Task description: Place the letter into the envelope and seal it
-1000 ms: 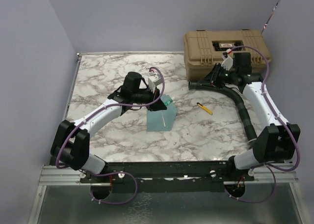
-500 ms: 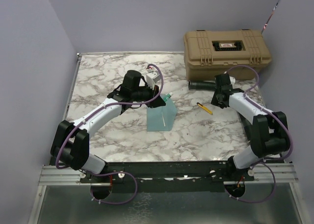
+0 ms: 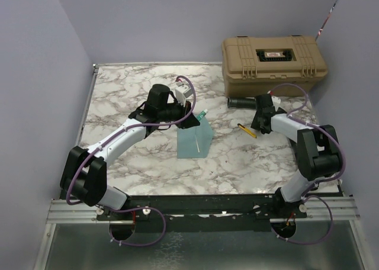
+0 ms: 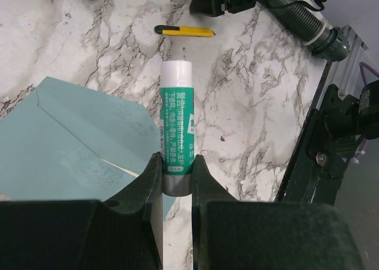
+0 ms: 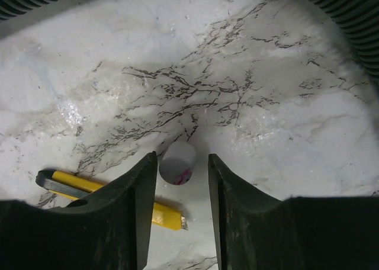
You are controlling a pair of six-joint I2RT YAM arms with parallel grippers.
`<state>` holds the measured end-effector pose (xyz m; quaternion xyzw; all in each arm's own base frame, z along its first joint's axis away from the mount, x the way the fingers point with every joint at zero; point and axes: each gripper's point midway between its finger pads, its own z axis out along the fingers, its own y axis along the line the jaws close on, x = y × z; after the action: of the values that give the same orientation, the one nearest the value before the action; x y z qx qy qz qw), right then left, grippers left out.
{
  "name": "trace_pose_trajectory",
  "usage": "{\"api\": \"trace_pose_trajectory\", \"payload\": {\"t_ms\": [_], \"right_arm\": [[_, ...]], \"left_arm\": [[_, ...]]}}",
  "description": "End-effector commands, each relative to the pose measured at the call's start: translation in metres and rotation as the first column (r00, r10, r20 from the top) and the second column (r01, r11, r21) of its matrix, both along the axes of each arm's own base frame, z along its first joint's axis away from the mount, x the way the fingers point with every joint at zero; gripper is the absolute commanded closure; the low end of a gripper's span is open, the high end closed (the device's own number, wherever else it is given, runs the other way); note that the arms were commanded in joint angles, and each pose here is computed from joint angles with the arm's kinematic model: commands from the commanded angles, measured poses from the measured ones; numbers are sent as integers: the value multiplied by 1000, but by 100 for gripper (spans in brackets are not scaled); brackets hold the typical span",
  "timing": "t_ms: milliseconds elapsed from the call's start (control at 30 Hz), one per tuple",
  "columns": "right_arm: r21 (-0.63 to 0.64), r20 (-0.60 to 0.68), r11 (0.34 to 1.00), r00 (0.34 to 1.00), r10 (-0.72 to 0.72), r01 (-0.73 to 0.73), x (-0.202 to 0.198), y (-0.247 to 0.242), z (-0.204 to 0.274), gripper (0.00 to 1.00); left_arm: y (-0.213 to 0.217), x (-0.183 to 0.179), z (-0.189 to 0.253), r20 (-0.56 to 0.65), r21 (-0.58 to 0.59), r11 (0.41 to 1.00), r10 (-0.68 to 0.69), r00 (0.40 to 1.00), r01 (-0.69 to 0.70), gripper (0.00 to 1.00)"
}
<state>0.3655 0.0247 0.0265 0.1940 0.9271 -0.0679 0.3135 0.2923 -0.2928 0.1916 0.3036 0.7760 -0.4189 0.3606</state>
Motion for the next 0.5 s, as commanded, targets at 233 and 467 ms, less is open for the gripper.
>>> {"api": "trace_pose_trajectory", "payload": {"t_ms": [233, 467], "right_arm": [[68, 9, 997, 999, -44, 44, -2, 9, 22, 49], [151, 151, 988, 988, -4, -19, 10, 24, 110, 40]], "left_arm": [[-3, 6, 22, 50, -43, 999, 28, 998, -26, 100], [-11, 17, 42, 52, -118, 991, 73, 996, -67, 100]]}}
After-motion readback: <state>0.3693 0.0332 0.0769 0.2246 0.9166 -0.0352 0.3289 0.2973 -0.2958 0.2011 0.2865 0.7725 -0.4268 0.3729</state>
